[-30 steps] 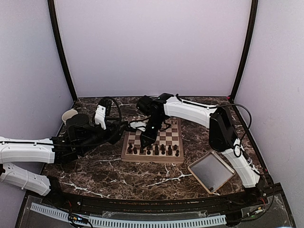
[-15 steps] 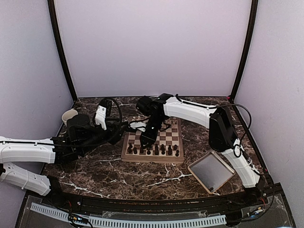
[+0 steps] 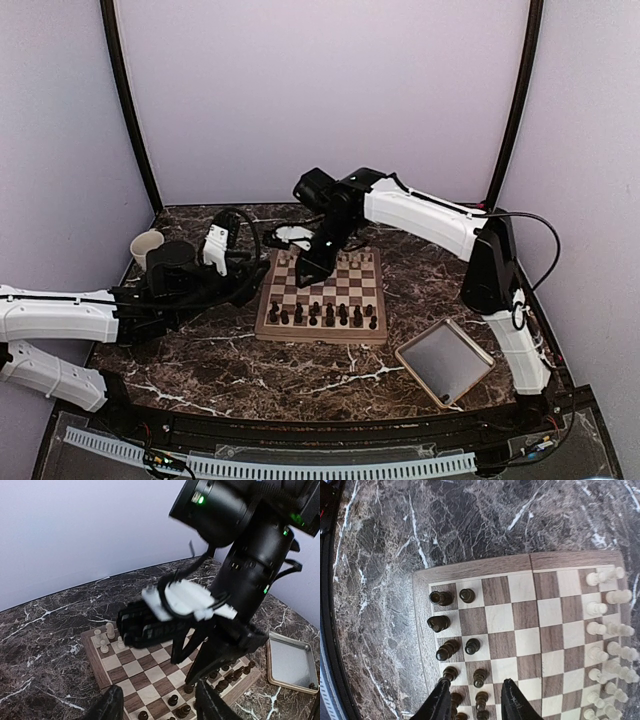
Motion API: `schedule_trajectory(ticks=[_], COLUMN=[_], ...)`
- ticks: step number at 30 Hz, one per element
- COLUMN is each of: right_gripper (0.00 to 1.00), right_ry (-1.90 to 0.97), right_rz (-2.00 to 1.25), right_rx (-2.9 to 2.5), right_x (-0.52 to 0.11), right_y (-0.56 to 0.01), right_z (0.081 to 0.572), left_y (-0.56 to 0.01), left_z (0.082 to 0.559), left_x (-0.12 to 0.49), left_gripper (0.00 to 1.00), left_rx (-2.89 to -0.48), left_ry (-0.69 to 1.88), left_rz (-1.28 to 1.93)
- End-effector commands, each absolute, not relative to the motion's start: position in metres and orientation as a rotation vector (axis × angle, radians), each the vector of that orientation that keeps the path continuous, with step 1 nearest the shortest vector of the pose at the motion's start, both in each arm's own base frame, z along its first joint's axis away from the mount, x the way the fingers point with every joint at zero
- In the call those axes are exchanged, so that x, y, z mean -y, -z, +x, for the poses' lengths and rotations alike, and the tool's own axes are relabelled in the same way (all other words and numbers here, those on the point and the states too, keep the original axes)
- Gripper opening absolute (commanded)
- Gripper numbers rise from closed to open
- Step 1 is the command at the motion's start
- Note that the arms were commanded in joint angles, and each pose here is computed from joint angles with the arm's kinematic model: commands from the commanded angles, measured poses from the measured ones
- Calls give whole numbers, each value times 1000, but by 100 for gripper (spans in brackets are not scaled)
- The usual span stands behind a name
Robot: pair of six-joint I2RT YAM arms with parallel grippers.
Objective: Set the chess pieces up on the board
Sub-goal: Place the pawn at f7, then pick up the pawn from the storage box.
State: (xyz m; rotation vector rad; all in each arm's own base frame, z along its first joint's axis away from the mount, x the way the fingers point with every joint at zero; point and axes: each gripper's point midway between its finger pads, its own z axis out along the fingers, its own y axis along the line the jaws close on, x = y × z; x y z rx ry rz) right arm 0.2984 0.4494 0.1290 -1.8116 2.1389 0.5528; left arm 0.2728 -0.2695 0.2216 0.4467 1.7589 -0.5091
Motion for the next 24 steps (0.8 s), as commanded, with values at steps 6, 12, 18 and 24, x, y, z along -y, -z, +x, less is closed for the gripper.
schedule_trajectory(ticks=[6,12,18,24], right_gripper=[35,35,34,34], right_ry=[-516,-406,-341,-360], right_rz=[-1670,-1700,-1753,-1708], right_rx=[-2093,-2135,-2202,-2290], right_x=[-376,-296,-240,-206], right_y=[-207,-193,-164,-141], right_z=[315,294,252,224], left_y=[-239,-245,-243,-238], left_z=[280,286,289,285], left_x=[283,296,318,357], left_gripper=[51,51,51,48], left_rx=[-1750,-1731,-1731,-1780], left_ry=[488,481,535,631], left_rz=[508,546,605,766])
